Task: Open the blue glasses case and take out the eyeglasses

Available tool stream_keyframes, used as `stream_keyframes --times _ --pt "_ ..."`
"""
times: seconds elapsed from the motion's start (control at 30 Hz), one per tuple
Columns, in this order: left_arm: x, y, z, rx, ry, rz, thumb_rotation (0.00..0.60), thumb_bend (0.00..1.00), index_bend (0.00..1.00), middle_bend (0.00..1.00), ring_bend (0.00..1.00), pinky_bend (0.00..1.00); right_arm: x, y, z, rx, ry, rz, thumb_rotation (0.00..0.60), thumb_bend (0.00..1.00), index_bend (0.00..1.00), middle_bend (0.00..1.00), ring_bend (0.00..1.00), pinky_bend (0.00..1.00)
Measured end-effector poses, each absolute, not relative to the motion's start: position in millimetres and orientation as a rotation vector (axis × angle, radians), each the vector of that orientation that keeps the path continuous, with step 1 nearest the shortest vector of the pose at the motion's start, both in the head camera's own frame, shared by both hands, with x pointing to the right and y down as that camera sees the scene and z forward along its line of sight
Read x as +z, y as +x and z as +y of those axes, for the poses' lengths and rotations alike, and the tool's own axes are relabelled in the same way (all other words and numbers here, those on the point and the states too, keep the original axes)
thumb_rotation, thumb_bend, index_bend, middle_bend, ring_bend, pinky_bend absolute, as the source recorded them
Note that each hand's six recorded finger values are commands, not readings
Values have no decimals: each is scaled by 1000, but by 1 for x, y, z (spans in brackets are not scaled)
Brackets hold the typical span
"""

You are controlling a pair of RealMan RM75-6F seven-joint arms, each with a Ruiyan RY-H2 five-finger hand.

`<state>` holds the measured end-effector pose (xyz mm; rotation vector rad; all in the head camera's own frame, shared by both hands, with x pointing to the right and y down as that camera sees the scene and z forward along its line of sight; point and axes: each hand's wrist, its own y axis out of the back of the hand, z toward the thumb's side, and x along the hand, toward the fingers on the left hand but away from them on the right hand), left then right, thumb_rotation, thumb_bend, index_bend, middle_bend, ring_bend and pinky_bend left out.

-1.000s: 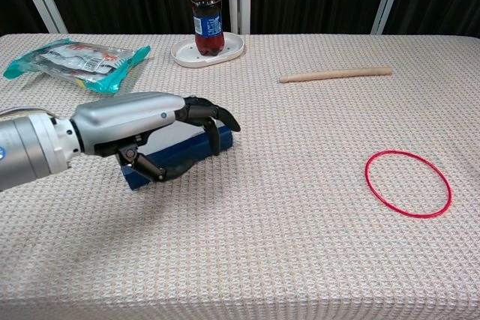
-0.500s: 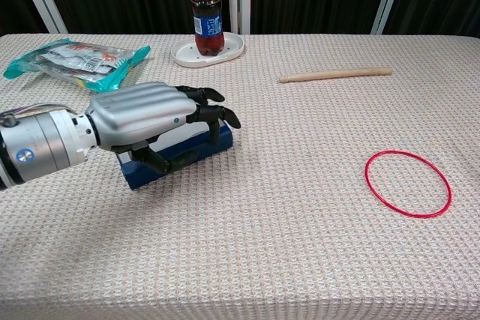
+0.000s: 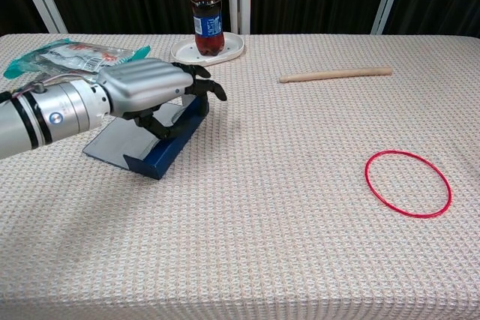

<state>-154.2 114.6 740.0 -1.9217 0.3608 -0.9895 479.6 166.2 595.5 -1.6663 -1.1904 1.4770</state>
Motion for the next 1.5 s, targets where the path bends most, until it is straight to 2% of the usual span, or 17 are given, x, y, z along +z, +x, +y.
stream_keyframes --times 0.5,0.63,0.73,1.07,1.23,1.5 --pt "753 -201 84 -1237 -1883 467 600 526 142 348 10 111 594 476 165 1446 -1652 -1189 600 299 0 0 0 0" --pt "743 -203 81 -1226 -1880 513 600 526 141 305 9 112 595 477 165 1449 -1651 -1193 600 299 0 0 0 0" --pt "728 -199 82 -1176 -1889 562 600 526 134 331 9 112 595 477 165 1449 -1652 -1193 600 299 0 0 0 0" --pt "690 -209 121 -1191 -1928 505 600 523 91 361 10 113 592 476 166 1434 -1657 -1199 600 299 0 0 0 0" --pt "697 -232 150 -1295 -1947 471 600 523 85 363 9 113 593 475 166 1432 -1659 -1193 600 299 0 0 0 0" --pt "700 -215 169 -1231 -2034 470 600 527 82 358 9 110 593 474 166 1434 -1657 -1191 600 299 0 0 0 0"
